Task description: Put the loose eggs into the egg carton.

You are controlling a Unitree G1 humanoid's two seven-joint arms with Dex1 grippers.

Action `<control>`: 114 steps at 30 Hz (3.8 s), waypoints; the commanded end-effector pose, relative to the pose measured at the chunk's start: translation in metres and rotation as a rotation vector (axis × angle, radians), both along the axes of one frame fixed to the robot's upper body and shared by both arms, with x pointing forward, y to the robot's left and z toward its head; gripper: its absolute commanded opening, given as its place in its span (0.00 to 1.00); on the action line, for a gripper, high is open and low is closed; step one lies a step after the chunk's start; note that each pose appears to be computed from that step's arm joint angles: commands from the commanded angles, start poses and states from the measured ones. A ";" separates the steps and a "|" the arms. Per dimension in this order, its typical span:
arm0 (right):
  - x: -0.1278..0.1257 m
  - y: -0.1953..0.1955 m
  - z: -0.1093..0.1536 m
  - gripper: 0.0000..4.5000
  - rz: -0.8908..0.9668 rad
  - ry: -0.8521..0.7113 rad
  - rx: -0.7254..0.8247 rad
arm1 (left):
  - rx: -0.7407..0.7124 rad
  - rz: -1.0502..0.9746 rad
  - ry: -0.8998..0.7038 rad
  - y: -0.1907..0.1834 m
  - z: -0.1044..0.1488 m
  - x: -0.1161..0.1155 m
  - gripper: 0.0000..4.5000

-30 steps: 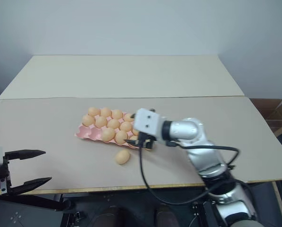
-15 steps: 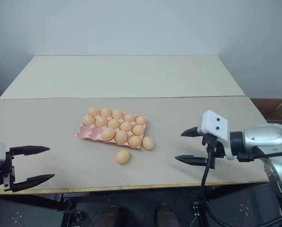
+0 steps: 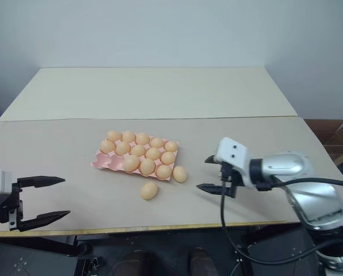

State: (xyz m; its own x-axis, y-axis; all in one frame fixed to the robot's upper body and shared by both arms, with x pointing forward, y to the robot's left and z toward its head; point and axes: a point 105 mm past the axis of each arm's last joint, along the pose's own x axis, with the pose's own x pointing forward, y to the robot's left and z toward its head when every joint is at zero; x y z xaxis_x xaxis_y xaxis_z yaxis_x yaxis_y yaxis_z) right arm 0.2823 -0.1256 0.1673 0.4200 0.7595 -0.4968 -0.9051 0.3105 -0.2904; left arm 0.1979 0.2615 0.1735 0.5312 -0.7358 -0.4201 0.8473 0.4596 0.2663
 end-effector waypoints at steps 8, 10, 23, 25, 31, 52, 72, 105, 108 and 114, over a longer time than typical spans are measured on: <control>0.024 0.046 -0.020 0.99 0.007 -0.094 -0.003 | 0.022 -0.003 -0.024 -0.002 0.007 -0.004 1.00; 0.024 0.051 -0.026 0.99 0.012 -0.104 -0.020 | 0.023 -0.001 -0.023 -0.002 0.007 -0.005 1.00; 0.035 0.051 -0.046 0.63 -0.031 -0.143 -0.079 | 0.027 0.010 -0.018 0.002 0.003 -0.008 1.00; 0.034 0.047 -0.046 0.51 -0.038 -0.144 -0.084 | 0.028 0.011 -0.018 0.003 0.002 -0.009 1.00; 0.027 0.028 -0.034 0.45 -0.051 -0.192 -0.119 | 0.030 0.013 -0.020 0.003 0.000 -0.008 1.00; 0.034 0.178 0.053 0.45 0.217 -0.312 0.129 | 0.044 0.048 -0.008 0.006 -0.005 -0.013 1.00; 0.042 0.248 0.024 0.64 0.352 -0.502 0.068 | 0.043 0.099 0.000 0.005 -0.008 -0.024 1.00; -0.029 0.039 0.035 1.00 0.284 -0.130 -0.021 | 0.021 0.054 0.002 0.008 -0.007 -0.014 1.00; -0.035 0.019 0.033 1.00 0.250 -0.110 -0.059 | 0.022 0.050 -0.001 0.008 -0.004 -0.014 1.00; -0.036 0.006 0.030 1.00 0.187 -0.103 -0.086 | 0.012 0.041 -0.003 0.007 -0.002 -0.011 1.00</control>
State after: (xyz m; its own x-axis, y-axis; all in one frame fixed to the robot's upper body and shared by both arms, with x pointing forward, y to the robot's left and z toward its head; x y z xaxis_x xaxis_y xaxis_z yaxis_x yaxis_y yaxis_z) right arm 0.2490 -0.1214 0.1865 0.3056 0.7765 -0.5510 -0.9278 0.1128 -0.3556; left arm 0.1856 0.2695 0.1647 0.5627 -0.7009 -0.4384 0.8259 0.5003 0.2601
